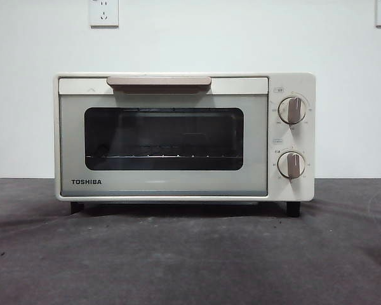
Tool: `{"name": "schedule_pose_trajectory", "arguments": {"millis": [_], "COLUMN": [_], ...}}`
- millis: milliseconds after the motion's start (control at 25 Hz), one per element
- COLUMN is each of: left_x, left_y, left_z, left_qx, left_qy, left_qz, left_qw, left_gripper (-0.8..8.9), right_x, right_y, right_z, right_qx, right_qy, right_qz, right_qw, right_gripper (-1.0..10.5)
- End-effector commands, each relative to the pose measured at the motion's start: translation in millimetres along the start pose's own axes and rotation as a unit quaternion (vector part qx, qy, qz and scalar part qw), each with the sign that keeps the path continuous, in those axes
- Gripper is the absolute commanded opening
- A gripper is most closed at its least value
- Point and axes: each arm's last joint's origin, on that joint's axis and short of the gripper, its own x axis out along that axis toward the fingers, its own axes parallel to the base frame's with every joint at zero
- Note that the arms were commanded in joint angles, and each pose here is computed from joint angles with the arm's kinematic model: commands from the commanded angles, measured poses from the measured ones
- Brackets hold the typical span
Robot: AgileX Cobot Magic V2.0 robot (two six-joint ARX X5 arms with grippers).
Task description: The left arm flap open the oven, the right arm pick bread and place it into oven, the left arm flap close the oven
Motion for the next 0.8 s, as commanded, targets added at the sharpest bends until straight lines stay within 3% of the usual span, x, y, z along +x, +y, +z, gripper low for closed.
{"name": "schedule_pose_trajectory", "arguments": {"millis": [40, 280, 400, 480, 680, 800], "left_x": [0.4, -4.1, -6.9, -8.0, -7.9, -7.9], "left_y": [-7.3, -13.8, -14.8, -15.3, -15.3, -15.3], "left_z": [6.3, 4.9, 4.7, 4.6, 4.6, 4.8], "left_qx": [0.057, 0.073, 0.078, 0.082, 0.082, 0.082], "left_qy": [0.015, 0.012, 0.008, 0.006, 0.006, 0.005], "left_qz": [-0.044, -0.069, -0.07, -0.071, -0.07, -0.071], "left_qw": [0.997, 0.995, 0.994, 0.994, 0.994, 0.994], "left_gripper": [0.19, 0.31, 0.45, 1.18, 4.57, 5.06], "right_x": [1.3, 2.5, 2.5, 2.5, 2.5, 2.4], "right_y": [2.9, 4.8, 4.9, 4.9, 4.9, 4.8], "right_z": [3.5, -2.6, -4.1, -4.1, -4.1, -4.2], "right_qx": [-0.036, -0.03, -0.026, -0.026, -0.026, -0.025], "right_qy": [0.017, 0.053, 0.06, 0.06, 0.06, 0.06], "right_qz": [0.017, 0.039, 0.04, 0.04, 0.04, 0.039], "right_qw": [0.999, 0.997, 0.997, 0.997, 0.997, 0.997], "right_gripper": [0.1, 0.3, 1.7, 2.8, 4.6, 4.8]}}
